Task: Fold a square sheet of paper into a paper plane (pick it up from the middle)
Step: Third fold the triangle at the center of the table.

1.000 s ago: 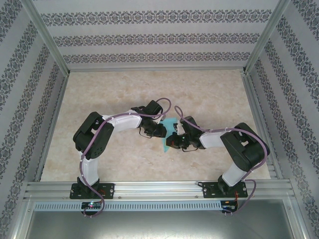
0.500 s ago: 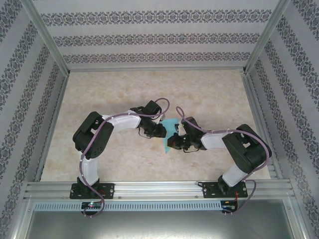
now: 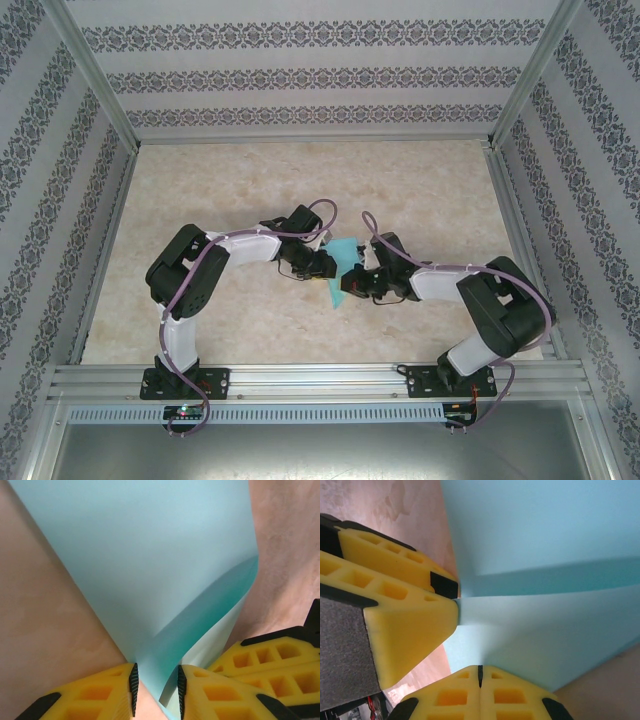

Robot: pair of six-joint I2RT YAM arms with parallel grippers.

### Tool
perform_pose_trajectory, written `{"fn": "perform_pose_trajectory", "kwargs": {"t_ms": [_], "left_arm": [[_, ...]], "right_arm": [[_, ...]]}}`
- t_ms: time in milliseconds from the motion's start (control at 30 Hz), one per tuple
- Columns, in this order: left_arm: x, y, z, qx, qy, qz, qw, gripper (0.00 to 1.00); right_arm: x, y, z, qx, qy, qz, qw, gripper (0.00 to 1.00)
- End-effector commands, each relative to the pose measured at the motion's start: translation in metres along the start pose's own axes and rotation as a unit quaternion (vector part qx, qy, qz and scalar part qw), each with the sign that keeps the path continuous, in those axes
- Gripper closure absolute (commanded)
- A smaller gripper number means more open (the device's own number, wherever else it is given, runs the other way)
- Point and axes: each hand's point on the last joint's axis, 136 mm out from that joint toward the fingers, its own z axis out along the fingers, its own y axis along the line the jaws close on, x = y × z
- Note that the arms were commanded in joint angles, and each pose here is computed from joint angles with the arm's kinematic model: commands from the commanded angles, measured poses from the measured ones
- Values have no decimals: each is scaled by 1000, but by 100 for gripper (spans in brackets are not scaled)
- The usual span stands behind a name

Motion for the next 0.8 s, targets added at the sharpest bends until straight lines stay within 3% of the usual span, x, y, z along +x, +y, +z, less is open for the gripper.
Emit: {"fn": "perform_pose_trajectory", "kwargs": {"t_ms": [0, 600, 767], "left_arm": [[-2, -9, -5, 22, -8, 1, 1000, 71], [-8, -15, -10, 20, -8, 16, 1000, 92], [-10, -14, -7, 13, -2, 22, 1000, 94]], "right_arm": [[-1, -9, -7, 17, -3, -5, 1000, 100], [-6, -15, -3, 35, 3, -12, 999, 100], [-8, -17, -3, 39, 6, -15, 999, 100]]}}
